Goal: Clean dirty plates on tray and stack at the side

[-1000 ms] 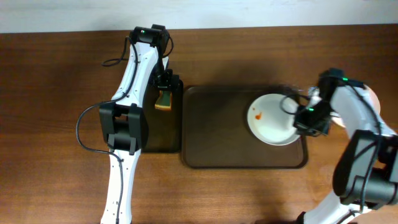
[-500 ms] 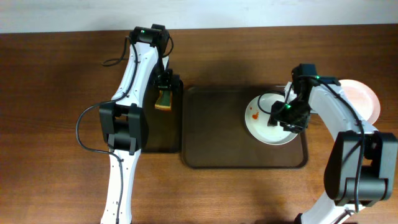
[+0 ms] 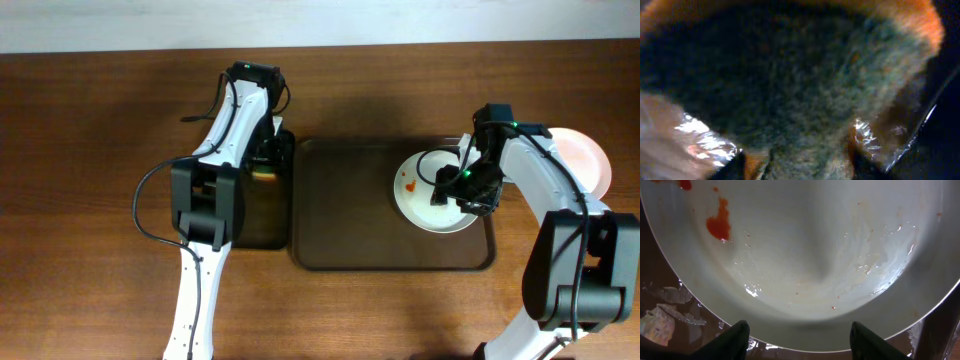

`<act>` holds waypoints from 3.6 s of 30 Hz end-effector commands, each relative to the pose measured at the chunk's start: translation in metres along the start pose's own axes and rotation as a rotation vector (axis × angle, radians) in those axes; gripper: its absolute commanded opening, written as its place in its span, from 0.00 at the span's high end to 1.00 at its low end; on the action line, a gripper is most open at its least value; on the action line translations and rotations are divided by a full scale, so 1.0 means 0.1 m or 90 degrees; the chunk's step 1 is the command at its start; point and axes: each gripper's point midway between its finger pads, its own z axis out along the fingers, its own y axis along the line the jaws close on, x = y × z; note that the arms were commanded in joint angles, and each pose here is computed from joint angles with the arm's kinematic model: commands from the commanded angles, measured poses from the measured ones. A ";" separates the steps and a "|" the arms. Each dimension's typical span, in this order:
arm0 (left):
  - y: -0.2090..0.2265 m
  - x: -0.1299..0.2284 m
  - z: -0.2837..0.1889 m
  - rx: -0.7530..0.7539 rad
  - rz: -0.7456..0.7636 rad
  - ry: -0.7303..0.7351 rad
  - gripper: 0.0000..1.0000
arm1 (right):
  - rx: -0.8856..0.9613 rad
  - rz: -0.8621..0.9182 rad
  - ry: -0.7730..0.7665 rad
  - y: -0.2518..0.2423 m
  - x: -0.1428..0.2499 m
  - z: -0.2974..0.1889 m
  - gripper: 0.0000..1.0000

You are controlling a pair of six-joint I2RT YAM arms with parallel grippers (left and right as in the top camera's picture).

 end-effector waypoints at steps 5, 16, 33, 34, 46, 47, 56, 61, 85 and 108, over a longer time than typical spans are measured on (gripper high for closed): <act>0.03 0.10 0.13 -0.013 0.015 0.038 0.00 | 0.018 -0.010 -0.015 -0.04 -0.05 -0.05 0.34; 0.03 0.09 0.13 -0.012 0.041 0.038 0.00 | 0.018 -0.009 -0.015 -0.04 -0.04 -0.05 0.34; 0.04 0.12 0.13 -0.013 0.041 0.045 0.72 | 0.018 -0.009 -0.013 -0.04 -0.04 -0.05 0.29; 0.04 0.13 0.13 -0.016 0.041 0.046 1.00 | 0.018 -0.009 -0.013 -0.04 -0.04 -0.05 0.28; 0.06 0.16 0.13 -0.019 0.041 0.054 0.69 | 0.019 -0.009 -0.013 -0.04 -0.04 -0.05 0.28; 0.06 0.16 0.13 -0.019 0.041 0.056 1.00 | 0.019 -0.009 -0.013 -0.04 -0.04 -0.05 0.28; 0.08 0.26 0.12 -0.021 0.039 0.081 0.00 | 0.021 -0.009 -0.013 -0.05 -0.04 -0.05 0.28; 0.05 0.28 0.09 -0.006 0.036 0.085 0.00 | 0.021 -0.009 -0.013 -0.05 -0.04 -0.05 0.28; -0.08 0.53 -0.92 0.004 0.031 -0.061 0.03 | 0.025 -0.010 -0.016 -0.06 -0.05 -0.05 0.27; 0.10 0.56 -0.30 0.004 -0.041 -0.304 0.64 | 0.025 -0.009 -0.011 -0.05 -0.03 -0.05 0.26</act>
